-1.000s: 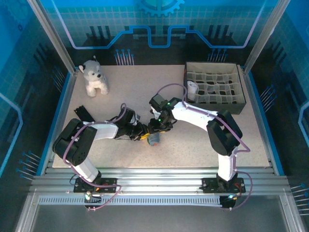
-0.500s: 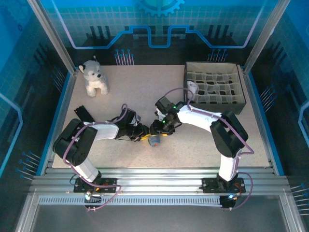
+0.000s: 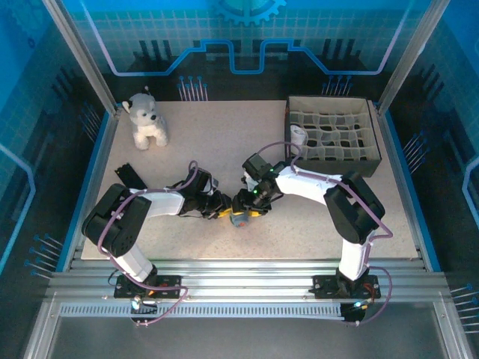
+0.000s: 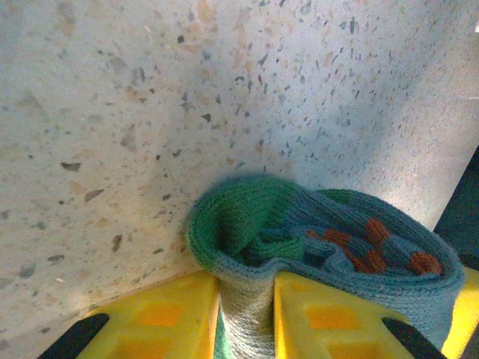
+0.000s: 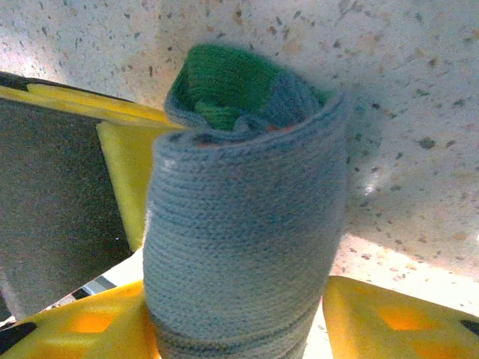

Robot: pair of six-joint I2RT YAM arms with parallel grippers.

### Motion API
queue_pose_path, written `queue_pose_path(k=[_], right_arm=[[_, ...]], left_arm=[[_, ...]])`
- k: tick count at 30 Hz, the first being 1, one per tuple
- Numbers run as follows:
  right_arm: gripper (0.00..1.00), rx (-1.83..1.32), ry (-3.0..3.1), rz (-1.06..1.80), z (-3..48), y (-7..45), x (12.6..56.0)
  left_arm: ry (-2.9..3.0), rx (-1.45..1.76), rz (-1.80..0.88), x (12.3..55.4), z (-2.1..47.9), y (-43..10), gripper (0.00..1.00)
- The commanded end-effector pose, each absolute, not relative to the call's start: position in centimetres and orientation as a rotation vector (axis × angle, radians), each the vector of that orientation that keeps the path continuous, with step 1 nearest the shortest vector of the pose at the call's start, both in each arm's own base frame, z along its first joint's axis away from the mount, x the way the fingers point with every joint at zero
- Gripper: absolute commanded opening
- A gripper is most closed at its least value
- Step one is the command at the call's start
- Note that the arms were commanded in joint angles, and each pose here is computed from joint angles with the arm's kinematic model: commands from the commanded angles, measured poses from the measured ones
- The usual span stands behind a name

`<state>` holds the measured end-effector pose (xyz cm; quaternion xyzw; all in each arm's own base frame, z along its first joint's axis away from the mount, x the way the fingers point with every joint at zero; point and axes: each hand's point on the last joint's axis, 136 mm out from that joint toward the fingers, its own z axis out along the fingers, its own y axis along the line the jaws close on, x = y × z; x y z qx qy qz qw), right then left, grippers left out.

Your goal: Roll the socks

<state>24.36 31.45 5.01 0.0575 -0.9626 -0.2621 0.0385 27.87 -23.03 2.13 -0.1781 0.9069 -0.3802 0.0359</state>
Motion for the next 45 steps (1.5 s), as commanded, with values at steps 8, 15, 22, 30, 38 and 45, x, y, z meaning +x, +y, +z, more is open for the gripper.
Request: queue_pose_path(k=[8,15,22,30,38,45], right_arm=[[0.50,0.177,-2.861,-0.682,1.4,31.3,22.2],[0.46,0.170,-2.835,-0.621,-0.6,30.8,21.6],[0.17,0.195,-2.846,-0.659,-0.7,31.2,21.9],[0.00,0.344,-2.935,-0.744,1.7,32.3,23.1],[0.00,0.511,-3.149,-0.808,6.6,32.0,25.7],[0.00,0.783,-3.375,-0.889,13.9,31.0,28.6]], left_arm=[[2.878,-0.556,-1.039,26.0,0.2,-21.9,0.24],[2.878,-0.528,-1.040,25.9,0.5,-21.9,0.24],[2.888,-0.450,-1.041,26.0,1.4,-22.2,0.26],[2.864,-0.360,-1.026,26.7,4.1,-22.3,0.28],[2.691,-0.215,-1.052,28.9,11.4,-22.0,0.29],[2.487,-0.160,-1.051,30.8,18.0,-19.9,0.32]])
